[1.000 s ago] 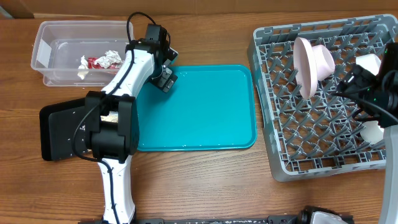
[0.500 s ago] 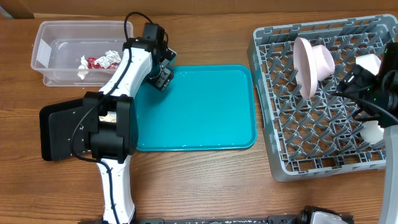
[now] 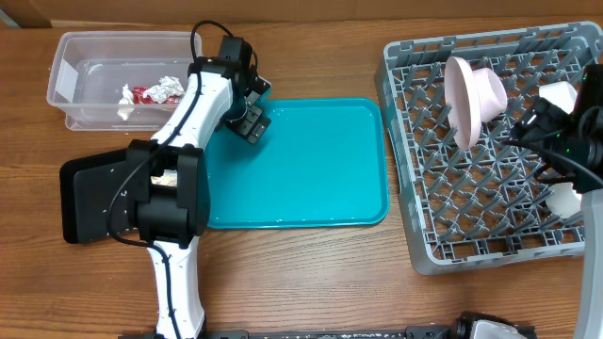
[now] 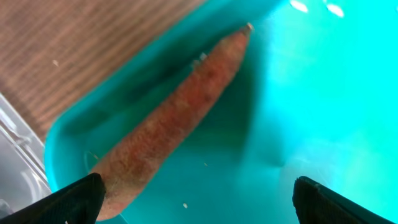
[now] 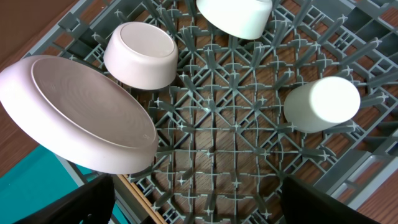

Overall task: Sort waste into correct bins and load items into the dishwasher
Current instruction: 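Grasp the orange carrot on the teal tray with the left gripper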

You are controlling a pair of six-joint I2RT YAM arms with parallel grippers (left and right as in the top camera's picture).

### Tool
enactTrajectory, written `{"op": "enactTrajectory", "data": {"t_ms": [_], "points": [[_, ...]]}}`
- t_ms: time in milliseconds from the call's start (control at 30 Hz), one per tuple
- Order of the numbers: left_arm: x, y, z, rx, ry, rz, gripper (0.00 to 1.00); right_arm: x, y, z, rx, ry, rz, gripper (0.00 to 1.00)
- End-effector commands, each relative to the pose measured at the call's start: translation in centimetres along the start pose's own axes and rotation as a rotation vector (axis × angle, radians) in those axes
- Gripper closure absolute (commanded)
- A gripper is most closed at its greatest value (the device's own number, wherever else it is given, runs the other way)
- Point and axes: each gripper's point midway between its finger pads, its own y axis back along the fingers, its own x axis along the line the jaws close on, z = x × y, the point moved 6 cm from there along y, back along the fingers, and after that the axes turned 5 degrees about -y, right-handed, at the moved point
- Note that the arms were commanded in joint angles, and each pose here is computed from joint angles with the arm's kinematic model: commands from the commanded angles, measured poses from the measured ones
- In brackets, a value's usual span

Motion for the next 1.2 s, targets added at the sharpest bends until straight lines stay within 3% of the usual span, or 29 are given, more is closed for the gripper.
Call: {"op": "enactTrajectory", "data": {"t_ms": [0,400,500,667,767,800,833,867,900,933,1000,1167], "points": [[-0.95,-2.09,0.04,-0.004,0.003,-0.065,0.00,0.02,0.06,0.29,-0.010,0.001,0.002,0.13],[-0.24,-2.10,0.87,-0.046,0.007,-0.020,0.00,0.01,0.06,0.29,-0.010,0.002,0.001,0.13],[-0.29,-2.10,0.78,-0.041,0.027,-0.023,0.04,0.01,0.06,0.29,-0.010,0.001,0.001,0.13],[-0.52,-2.10,0.53,-0.028,0.032,-0.038,0.21,0.01,0.06,0.28,-0.009,0.002,0.001,0.13],[-0.52,-2.11,0.52,-0.027,0.032,-0.038,0.41,0.00,0.06,0.27,-0.009,0.001,0.001,0.13],[-0.52,-2.11,0.52,-0.028,0.032,-0.038,0.58,0.00,0.06,0.27,-0.009,0.002,0.001,0.13],[-0.52,-2.11,0.52,-0.028,0.032,-0.038,0.64,0.00,0.06,0.27,-0.009,0.002,0.001,0.13],[-0.54,-2.10,0.53,-0.028,0.032,-0.038,0.58,0.00,0.06,0.27,-0.009,0.001,0.001,0.13],[-0.53,-2.11,0.51,-0.027,0.032,-0.039,0.37,0.01,0.06,0.28,-0.009,0.001,0.001,0.13],[-0.53,-2.11,0.50,-0.027,0.042,-0.039,0.35,0.01,0.06,0.28,-0.009,0.001,0.001,0.13],[-0.59,-2.10,0.49,-0.025,0.061,-0.042,0.43,0.01,0.06,0.28,-0.009,0.001,0.001,0.13],[-1.24,-2.06,0.43,-0.030,0.061,-0.095,0.53,0.01,0.06,0.28,-0.009,0.001,0.001,0.13]]}}
